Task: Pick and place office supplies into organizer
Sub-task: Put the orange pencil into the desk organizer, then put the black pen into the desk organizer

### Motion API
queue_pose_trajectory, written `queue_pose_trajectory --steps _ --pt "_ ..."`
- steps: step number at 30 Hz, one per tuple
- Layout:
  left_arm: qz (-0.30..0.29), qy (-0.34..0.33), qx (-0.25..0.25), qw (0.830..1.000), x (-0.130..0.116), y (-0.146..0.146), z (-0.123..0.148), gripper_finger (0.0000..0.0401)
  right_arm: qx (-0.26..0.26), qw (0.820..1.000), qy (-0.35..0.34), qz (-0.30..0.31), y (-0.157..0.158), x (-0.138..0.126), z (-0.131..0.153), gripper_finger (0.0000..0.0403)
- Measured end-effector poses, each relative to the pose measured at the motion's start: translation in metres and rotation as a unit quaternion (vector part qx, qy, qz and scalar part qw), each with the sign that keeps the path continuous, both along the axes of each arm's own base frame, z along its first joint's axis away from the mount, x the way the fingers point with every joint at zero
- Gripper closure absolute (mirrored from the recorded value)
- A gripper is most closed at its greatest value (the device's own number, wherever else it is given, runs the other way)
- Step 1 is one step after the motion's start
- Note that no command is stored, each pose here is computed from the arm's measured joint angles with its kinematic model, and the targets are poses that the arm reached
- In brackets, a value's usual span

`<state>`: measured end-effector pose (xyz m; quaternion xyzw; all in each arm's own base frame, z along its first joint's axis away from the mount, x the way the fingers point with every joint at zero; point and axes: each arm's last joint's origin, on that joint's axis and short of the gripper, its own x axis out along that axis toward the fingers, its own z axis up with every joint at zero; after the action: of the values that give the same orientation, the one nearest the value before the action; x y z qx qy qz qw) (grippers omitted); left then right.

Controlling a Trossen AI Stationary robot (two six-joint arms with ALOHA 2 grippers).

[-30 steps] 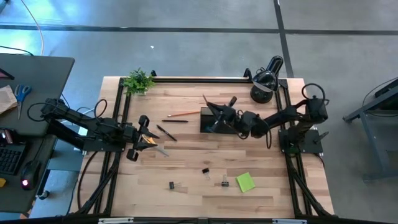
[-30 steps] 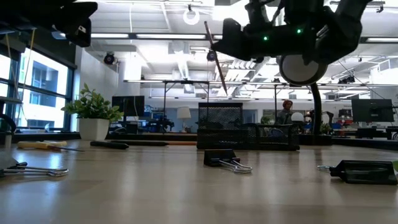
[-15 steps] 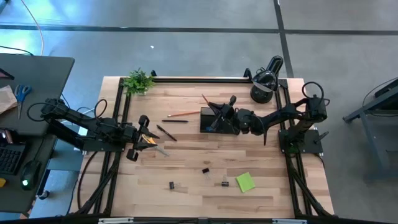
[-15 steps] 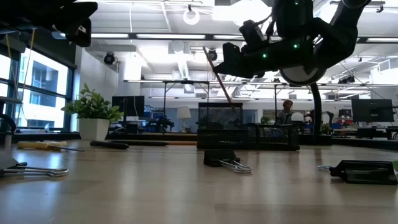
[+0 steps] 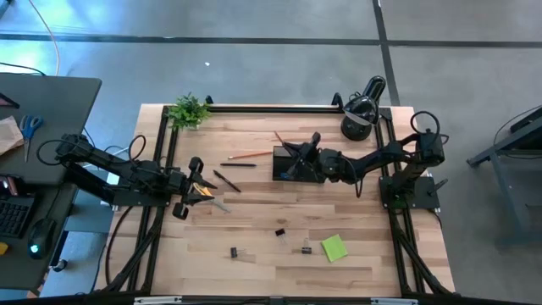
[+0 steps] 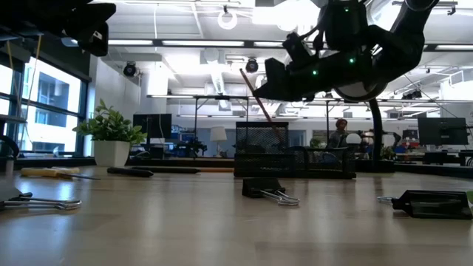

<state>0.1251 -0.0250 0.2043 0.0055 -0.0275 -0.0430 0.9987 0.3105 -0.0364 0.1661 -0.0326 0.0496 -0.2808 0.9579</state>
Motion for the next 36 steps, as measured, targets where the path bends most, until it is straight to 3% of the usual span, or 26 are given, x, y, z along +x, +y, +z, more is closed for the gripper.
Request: queue_pose_trajectory --steps 8,17,22,31,36 --pt "0.0 0.003 0.001 1.0 0.0 0.0 -0.001 0.0272 0.018 1.0 0.023 0.011 0.002 0.0 -0.006 0.0392" --pt "0.0 0.003 0.001 1.0 0.0 0.0 -0.001 0.0272 0.024 0.999 0.022 -0.009 0.001 -0.001 -0.007 0.0304" --pt "0.0 0.003 0.0 1.0 0.0 0.0 -0.001 0.0272 0.021 1.0 0.004 -0.011 0.001 0.0 -0.003 0.0275" --pt "0.0 0.003 0.001 1.0 0.0 0.0 -0.001 0.0272 -0.027 0.999 -0.008 0.044 0.022 0.029 0.032 0.0272" --pt "0.0 0.003 0.0 1.0 0.0 0.0 -0.001 0.0272 0.016 0.996 0.048 0.076 0.042 0.052 0.049 0.0274"
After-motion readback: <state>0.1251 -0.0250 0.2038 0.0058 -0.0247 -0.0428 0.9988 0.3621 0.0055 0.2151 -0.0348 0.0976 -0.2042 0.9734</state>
